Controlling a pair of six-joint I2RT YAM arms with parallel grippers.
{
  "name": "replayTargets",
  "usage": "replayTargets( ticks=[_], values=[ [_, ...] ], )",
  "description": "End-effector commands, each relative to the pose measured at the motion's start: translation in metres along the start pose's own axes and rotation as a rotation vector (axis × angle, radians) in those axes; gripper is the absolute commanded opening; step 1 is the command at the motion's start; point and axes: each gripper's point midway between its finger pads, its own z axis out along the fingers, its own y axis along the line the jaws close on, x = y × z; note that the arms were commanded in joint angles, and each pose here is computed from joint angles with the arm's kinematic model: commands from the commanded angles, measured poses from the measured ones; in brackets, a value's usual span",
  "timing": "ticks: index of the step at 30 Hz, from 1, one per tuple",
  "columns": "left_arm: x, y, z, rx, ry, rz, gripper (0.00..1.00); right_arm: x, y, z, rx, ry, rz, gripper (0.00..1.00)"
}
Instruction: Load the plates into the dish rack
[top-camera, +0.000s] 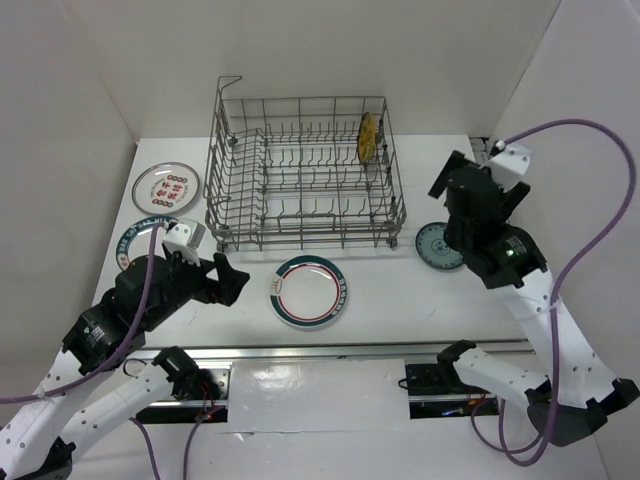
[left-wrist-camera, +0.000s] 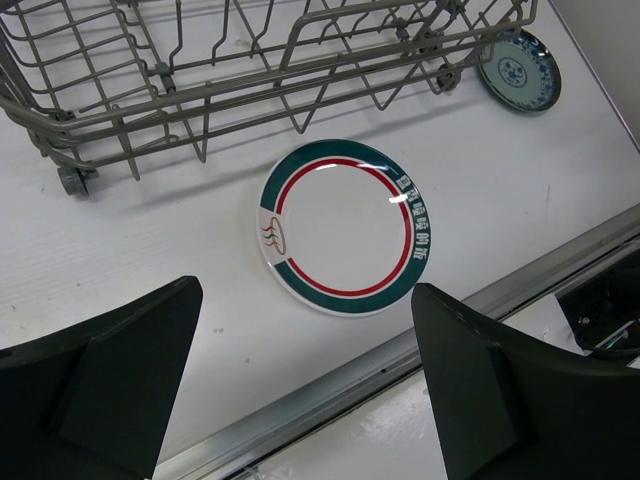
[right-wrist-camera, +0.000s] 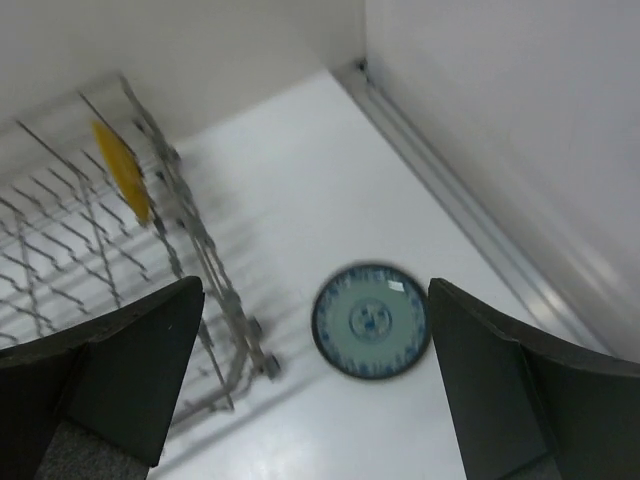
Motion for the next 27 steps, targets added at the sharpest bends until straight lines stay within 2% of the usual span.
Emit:
replayTargets(
  ticks=[1, 3, 5, 7, 11, 13, 20, 27],
  values=[
    [-0.010, -0.008, -0.003, 0.039, -0.046, -0.014, 1.00, 0.095, -0.026, -0.012, 0.076, 0.249, 0.010, 1.00],
    [-0.010, -0.008, -0.003, 0.039, -0.046, -0.014, 1.00, 0.107, -0.029, -0.019, 0.041, 0.254, 0.118, 1.00],
    [-0.012, -0.008, -0.005, 0.043, -0.056, -0.015, 1.00, 0.136, -0.042, -0.021, 0.085, 0.296, 0.119, 0.99],
    [-0.013, -0.008, -0.007, 0.047, -0.065, -0.017, 1.00, 0.162, -0.062, -0.028, 0.173, 0.335, 0.189, 0.99],
    [-0.011, -0.014, -0.008, 0.075, -0.054, -0.013, 1.00, 0.206, -0.068, -0.042, 0.160, 0.410, 0.353, 0.96],
    [-0.012, -0.016, -0.008, 0.087, -0.059, -0.013, 1.00, 0.211, -0.069, -0.043, 0.153, 0.388, 0.461, 0.95],
    [-0.013, -0.021, -0.014, 0.121, -0.070, 0.000, 1.00, 0.246, -0.078, -0.025, 0.237, 0.337, 0.497, 0.93],
    [-0.011, -0.022, -0.017, 0.132, -0.076, 0.004, 1.00, 0.275, -0.085, -0.004, 0.282, 0.215, 0.579, 0.93]
  ],
)
